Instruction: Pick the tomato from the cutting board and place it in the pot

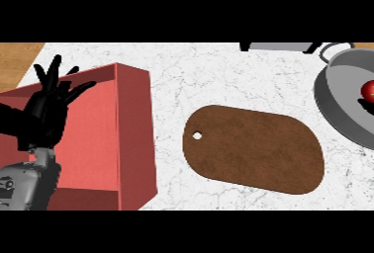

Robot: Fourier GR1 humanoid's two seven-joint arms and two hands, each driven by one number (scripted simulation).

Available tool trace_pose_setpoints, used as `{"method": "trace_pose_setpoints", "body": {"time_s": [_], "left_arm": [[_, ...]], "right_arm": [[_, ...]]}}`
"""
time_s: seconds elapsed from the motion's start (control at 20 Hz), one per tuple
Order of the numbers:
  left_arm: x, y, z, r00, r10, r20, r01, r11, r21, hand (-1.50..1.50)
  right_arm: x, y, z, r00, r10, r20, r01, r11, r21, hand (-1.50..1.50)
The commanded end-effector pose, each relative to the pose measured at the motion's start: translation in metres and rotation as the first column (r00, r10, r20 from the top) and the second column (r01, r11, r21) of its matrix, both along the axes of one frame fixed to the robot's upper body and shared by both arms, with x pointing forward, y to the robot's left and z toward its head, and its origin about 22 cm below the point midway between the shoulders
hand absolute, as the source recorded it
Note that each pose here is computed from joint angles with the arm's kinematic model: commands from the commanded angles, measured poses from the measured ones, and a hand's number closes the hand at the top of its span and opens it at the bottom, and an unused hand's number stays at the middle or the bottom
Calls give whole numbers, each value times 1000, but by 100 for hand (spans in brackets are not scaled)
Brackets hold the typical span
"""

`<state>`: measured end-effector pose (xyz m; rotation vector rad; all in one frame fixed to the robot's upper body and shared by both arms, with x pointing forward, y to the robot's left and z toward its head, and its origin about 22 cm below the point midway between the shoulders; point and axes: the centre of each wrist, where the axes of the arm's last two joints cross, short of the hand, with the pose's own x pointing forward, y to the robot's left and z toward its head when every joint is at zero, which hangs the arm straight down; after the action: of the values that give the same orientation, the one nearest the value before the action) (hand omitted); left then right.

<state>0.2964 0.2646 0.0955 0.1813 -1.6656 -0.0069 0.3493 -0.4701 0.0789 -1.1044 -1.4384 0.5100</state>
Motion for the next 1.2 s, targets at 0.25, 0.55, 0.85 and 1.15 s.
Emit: {"method": "trace_pose_setpoints", "body": {"time_s": [0.25,0.55,0.85,1.15], "left_arm": [[-3,-6,-5,1000,-3,-20,2,999,-54,0],[-3,4,-9,999,8,-37,-10,999,-49,0],[-8,7,-1,1000,16,-25,-17,999,-36,0],[-7,9,0,1000,10,-20,-11,999,-49,0]], "right_arm": [[5,3,-17,983,170,72,-184,931,316,-150],[-12,-29,-2,954,131,270,-257,822,508,-150],[-49,-72,10,956,64,287,-229,777,587,-150],[-80,-104,31,954,89,287,-254,748,613,-150]]}}
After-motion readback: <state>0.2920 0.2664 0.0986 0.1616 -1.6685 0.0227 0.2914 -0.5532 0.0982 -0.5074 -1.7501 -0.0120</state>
